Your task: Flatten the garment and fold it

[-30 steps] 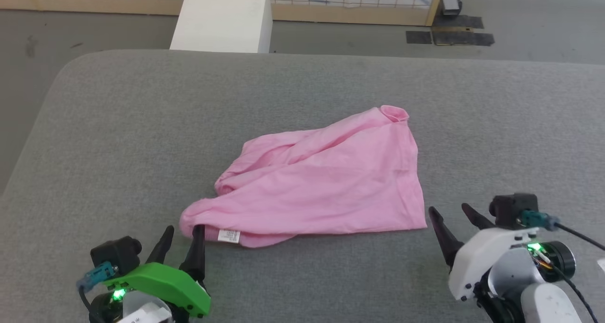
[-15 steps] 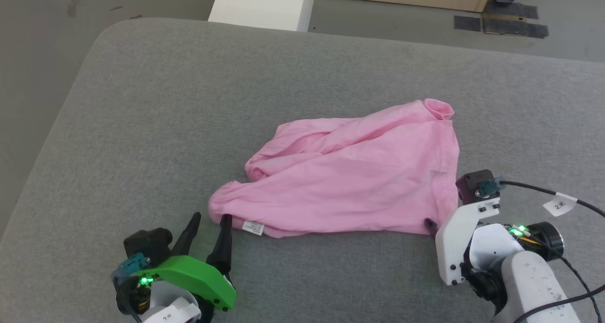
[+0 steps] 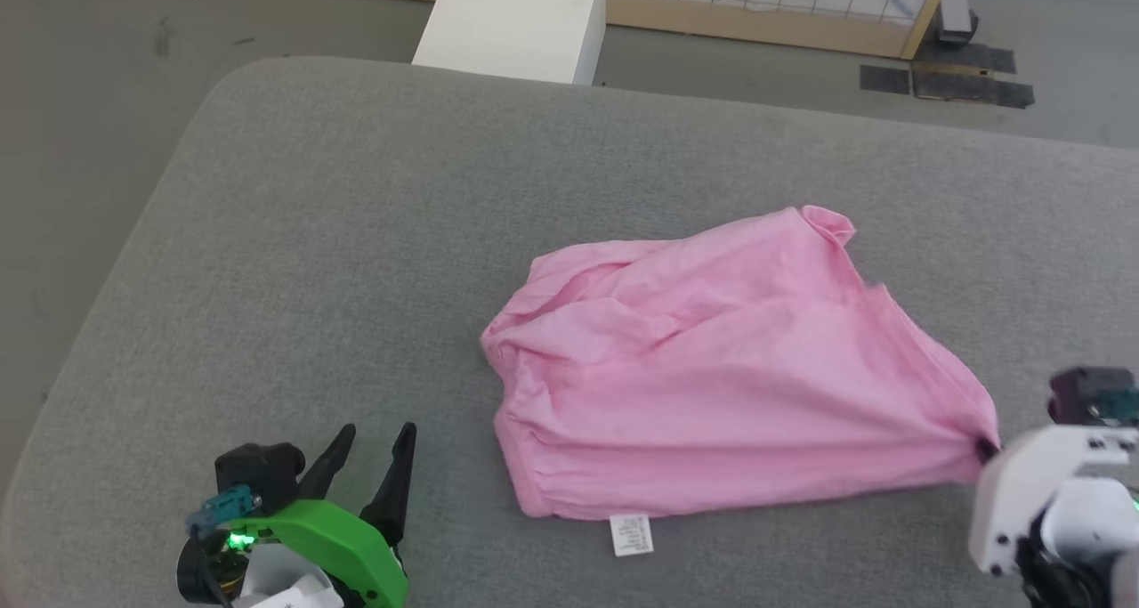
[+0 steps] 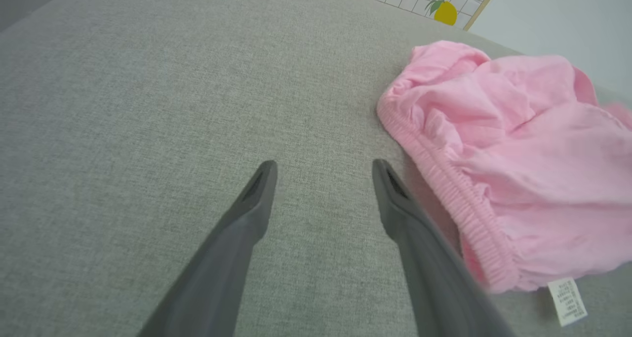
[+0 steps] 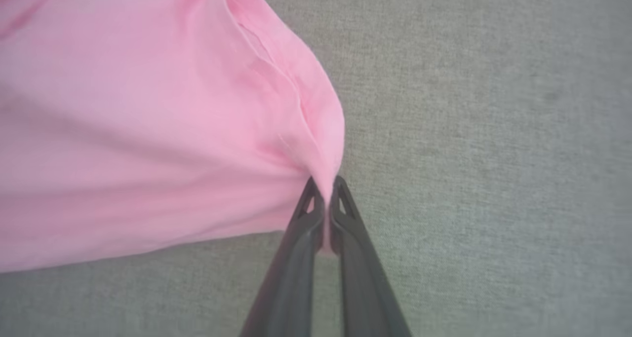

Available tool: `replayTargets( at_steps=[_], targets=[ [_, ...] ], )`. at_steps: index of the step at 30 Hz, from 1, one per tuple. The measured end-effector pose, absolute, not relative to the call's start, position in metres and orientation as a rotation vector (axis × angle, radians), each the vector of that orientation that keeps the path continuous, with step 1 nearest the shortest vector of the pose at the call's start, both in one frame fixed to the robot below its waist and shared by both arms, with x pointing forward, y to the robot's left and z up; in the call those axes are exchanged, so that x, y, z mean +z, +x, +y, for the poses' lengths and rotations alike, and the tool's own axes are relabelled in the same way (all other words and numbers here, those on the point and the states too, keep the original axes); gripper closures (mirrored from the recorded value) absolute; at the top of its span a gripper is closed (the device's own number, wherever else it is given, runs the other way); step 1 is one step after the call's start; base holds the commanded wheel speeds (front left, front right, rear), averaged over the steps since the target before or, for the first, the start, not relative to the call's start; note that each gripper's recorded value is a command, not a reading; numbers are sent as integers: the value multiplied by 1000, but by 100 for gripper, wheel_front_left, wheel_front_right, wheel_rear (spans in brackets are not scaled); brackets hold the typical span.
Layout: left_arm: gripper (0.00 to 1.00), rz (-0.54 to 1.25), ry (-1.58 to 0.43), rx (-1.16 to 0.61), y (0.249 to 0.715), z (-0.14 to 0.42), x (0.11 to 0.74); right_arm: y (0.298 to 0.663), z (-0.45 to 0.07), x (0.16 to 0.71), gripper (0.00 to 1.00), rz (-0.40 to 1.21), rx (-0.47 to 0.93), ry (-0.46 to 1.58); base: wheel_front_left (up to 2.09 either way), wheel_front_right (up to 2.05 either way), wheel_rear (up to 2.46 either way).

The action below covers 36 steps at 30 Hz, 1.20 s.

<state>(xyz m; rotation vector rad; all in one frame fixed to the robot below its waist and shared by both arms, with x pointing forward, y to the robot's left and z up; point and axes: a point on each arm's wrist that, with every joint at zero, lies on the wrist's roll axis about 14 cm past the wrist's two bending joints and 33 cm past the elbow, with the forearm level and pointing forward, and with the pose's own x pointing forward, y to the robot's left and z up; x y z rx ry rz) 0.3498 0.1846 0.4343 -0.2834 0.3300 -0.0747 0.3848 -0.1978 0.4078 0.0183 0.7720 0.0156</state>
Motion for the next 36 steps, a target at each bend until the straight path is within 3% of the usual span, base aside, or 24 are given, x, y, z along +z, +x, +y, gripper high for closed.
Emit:
replayTargets(
  at_steps=[8,9,10,18,36],
  targets=[
    [0,281,-327,-159,358,154,453,330,-227,405,100,824,-63,105,0,0,0],
    [0,282,-329,-172,358,150,453,328,-227,407,82,810,-62,115,0,0,0],
    [0,284,-330,-185,359,146,453,329,-227,409,0,789,-61,117,0,0,0],
    [0,324,-269,-325,365,107,451,354,-220,453,0,450,-41,157,0,0,0],
    [0,462,174,-703,426,17,439,383,-194,492,0,247,36,159,0,0,0]
  ],
)
